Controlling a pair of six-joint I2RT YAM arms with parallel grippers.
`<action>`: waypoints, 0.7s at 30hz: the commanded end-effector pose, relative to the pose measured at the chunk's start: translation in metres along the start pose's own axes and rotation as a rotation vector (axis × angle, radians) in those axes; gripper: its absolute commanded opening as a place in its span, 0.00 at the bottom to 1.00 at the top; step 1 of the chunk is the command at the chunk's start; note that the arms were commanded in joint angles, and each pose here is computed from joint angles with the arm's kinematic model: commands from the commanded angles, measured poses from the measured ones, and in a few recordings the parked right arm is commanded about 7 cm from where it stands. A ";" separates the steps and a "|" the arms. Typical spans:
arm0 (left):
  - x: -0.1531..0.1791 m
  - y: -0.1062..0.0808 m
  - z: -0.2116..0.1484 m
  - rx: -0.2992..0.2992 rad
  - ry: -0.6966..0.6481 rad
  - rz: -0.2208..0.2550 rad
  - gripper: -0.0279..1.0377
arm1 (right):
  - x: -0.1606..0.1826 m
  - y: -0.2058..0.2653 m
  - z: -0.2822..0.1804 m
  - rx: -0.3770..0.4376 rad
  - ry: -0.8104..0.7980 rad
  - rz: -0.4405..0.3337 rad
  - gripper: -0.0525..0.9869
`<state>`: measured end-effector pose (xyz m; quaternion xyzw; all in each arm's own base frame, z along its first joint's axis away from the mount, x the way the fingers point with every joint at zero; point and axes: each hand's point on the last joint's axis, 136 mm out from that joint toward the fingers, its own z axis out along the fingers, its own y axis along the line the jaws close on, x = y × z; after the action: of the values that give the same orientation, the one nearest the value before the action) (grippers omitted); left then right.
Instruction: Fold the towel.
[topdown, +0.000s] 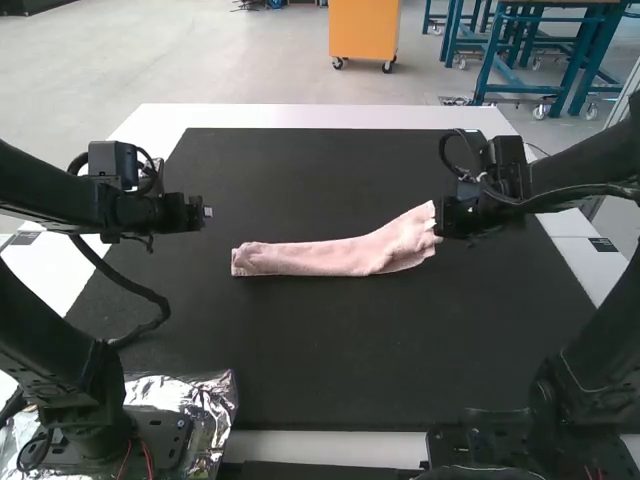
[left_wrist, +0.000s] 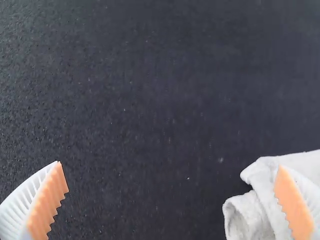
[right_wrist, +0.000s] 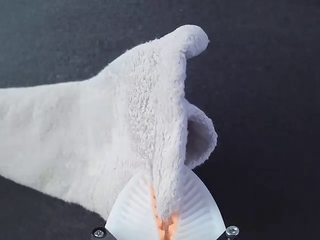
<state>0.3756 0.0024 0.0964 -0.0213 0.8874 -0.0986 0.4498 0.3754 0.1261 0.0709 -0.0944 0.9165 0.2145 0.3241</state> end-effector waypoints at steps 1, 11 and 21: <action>-0.022 -0.002 -0.007 0.005 -0.062 0.014 0.94 | -0.007 0.055 0.010 -0.117 -0.001 -0.032 0.03; -0.021 0.001 -0.007 -0.010 -0.065 0.014 0.94 | 0.014 0.156 0.057 -0.246 0.084 -0.166 0.03; -0.013 0.010 -0.008 -0.041 -0.056 0.019 0.94 | 0.023 0.222 0.098 -0.334 0.125 -0.245 0.03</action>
<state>0.3781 0.0064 0.0992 -0.0230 0.8843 -0.0892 0.4577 0.3404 0.3466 0.0545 -0.2644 0.8757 0.3060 0.2638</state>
